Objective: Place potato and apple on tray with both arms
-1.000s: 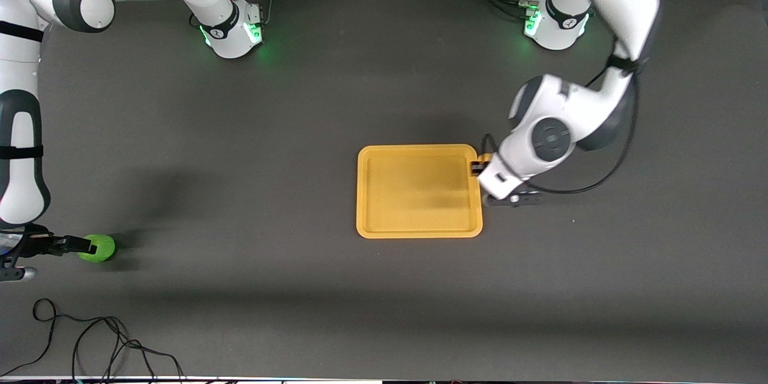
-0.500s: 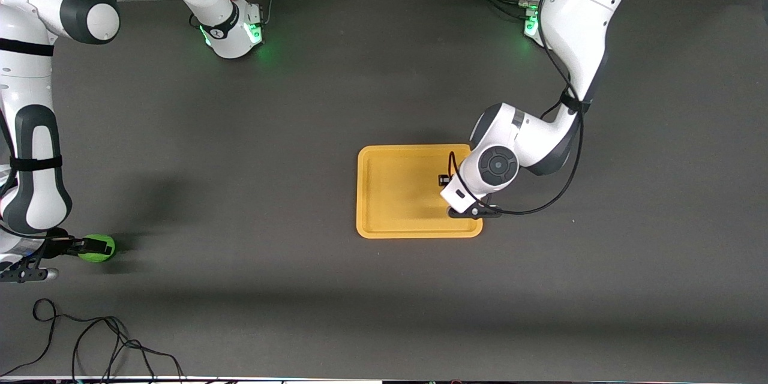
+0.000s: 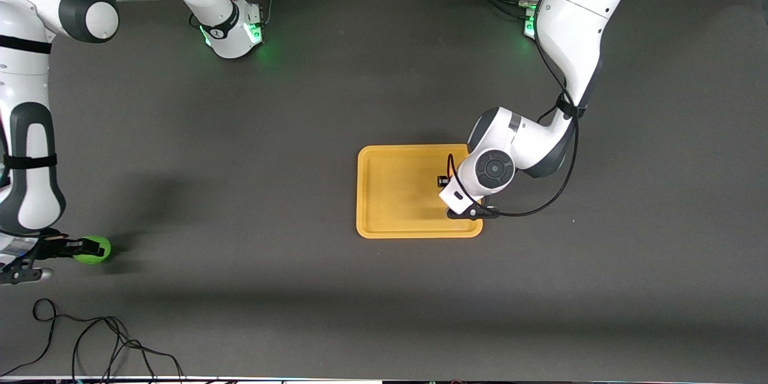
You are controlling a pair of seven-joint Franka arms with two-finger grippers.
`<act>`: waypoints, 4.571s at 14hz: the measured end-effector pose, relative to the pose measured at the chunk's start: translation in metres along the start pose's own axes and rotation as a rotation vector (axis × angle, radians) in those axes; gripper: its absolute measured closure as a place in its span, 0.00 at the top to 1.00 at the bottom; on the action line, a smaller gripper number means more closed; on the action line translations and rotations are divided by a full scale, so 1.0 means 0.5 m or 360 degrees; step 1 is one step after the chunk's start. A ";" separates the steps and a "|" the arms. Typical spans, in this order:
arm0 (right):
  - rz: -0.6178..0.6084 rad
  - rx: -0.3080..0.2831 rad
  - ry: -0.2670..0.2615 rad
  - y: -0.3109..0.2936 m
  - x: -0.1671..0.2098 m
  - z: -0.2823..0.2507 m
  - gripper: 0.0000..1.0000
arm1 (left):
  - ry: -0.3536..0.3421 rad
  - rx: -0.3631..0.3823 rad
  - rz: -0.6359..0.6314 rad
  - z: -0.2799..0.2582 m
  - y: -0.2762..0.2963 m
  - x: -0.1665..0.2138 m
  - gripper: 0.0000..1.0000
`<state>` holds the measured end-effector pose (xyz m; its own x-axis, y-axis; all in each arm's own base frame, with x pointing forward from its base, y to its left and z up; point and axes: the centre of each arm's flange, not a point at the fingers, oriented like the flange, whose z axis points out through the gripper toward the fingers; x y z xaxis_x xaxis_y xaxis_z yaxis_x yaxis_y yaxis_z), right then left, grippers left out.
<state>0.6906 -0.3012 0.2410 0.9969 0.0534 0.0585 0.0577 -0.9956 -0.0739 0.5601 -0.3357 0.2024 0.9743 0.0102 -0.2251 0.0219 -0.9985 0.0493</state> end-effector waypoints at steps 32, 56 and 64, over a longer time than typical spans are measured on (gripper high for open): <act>0.0592 -0.0049 -0.0018 -1.716 -0.219 0.012 0.67 | 0.0372 0.0125 0.0115 -0.733 -0.597 -0.169 1.00; 0.0634 -0.0185 -0.0079 -1.539 -0.183 -0.427 1.00 | 0.0332 0.0089 0.0087 -0.748 -0.616 -0.162 1.00; 0.0397 -0.0148 -0.0132 -1.013 -0.137 -0.603 1.00 | 0.0365 0.0086 0.0068 -0.753 -0.629 -0.158 1.00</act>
<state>0.5768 0.1764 0.5744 0.9809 -0.1918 -0.0322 -0.1913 -0.9814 0.0160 0.5606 -0.0023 0.5711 0.9996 -0.0267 0.0031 -0.0267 -0.9996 0.0005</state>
